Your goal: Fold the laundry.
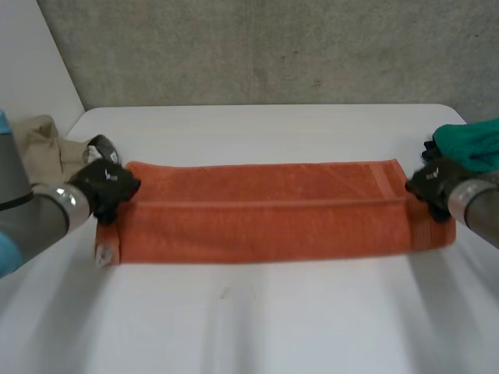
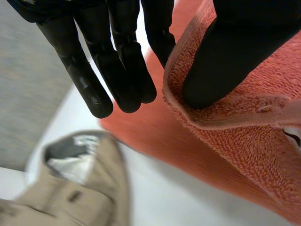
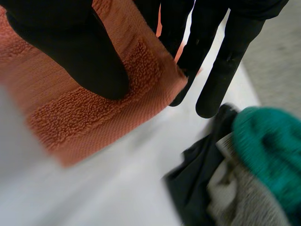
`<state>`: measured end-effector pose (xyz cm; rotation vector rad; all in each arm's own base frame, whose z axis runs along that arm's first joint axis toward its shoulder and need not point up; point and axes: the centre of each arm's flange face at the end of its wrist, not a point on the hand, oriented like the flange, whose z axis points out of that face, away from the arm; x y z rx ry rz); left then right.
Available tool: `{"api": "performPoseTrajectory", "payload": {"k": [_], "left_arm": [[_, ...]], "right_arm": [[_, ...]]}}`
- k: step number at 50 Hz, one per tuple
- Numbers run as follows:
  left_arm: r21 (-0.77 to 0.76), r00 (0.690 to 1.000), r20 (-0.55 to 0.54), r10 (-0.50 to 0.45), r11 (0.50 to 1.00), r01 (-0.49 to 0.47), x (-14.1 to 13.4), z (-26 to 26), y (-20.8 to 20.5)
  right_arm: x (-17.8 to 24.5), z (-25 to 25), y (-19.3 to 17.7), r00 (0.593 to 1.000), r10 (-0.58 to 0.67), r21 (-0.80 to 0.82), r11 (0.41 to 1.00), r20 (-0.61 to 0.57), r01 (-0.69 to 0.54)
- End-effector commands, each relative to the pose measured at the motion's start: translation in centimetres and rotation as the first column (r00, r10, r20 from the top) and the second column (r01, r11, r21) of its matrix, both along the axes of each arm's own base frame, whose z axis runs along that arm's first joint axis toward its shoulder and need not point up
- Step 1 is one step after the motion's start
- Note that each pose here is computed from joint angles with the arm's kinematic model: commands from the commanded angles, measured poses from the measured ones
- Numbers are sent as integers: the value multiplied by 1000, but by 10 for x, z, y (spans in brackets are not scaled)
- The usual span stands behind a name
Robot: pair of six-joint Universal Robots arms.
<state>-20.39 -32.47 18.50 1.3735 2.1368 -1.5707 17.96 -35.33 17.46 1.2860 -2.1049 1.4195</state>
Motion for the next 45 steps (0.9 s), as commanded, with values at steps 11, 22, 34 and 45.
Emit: {"api": "performPoseTrajectory", "payload": {"k": [11,22,34,45], "left_arm": [[-814,837,-508,-205,433,-387,-3,241,-103],[-636,831,-536,-146,718,-284,1,184,-99],[-361,901,-435,-4,917,-170,4,52,-74],[-85,949,-306,74,991,-104,19,-61,-28]], "right_arm": [[47,230,-78,835,329,-869,389,441,306],[54,183,-71,847,275,-765,607,455,215],[54,73,-54,912,132,-466,882,388,70],[12,-10,-39,952,-56,-172,979,301,112]]}}
